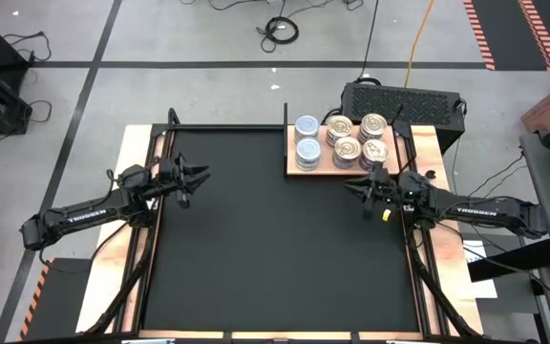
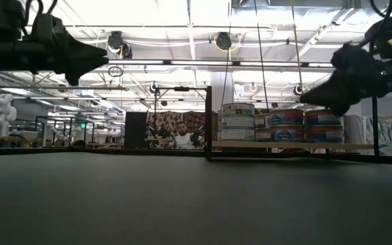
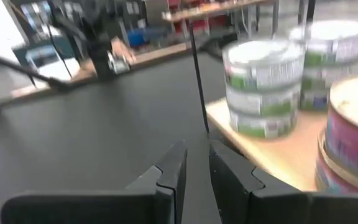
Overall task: Stack canned seafood by type on shelf
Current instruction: Return to Home Position
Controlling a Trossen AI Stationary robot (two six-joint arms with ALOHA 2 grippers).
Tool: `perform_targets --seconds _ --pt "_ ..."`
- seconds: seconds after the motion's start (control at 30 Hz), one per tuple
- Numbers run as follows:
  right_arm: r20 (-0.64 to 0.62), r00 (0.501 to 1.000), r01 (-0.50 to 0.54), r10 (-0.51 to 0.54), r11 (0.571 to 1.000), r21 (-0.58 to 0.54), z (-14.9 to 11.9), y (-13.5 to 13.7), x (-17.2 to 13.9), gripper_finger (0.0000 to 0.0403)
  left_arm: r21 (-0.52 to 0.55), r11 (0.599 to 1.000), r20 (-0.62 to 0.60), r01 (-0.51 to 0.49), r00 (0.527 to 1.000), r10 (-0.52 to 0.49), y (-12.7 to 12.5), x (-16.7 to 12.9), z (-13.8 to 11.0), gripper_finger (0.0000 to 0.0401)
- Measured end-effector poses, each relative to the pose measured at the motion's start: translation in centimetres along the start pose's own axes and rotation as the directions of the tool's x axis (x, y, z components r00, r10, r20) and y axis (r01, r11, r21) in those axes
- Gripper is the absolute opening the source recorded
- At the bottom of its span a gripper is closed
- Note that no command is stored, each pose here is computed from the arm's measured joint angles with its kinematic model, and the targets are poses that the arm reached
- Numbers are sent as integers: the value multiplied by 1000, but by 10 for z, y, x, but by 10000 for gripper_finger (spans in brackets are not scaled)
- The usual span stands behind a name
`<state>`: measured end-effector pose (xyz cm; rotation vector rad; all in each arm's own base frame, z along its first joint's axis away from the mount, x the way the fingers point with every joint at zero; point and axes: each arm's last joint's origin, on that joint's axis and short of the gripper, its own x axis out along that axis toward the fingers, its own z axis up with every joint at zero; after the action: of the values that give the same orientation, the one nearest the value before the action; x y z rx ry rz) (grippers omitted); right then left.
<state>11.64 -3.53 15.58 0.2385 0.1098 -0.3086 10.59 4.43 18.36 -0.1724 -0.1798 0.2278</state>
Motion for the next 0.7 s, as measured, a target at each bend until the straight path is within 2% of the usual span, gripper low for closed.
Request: perform_targets --seconds 0.07,0.17,0.7 --pt "-53 998 14 -14 1000 -7 -5 -1 0 63 114 993 2 -9 1000 9 0 0 0 141" --pt "-56 998 36 -38 999 -26 -6 -2 0 63 209 978 2 -10 1000 10 0 0 0 141" --pt "-56 998 38 -39 999 -25 -6 -2 0 63 229 973 1 -11 1000 11 0 0 0 141"
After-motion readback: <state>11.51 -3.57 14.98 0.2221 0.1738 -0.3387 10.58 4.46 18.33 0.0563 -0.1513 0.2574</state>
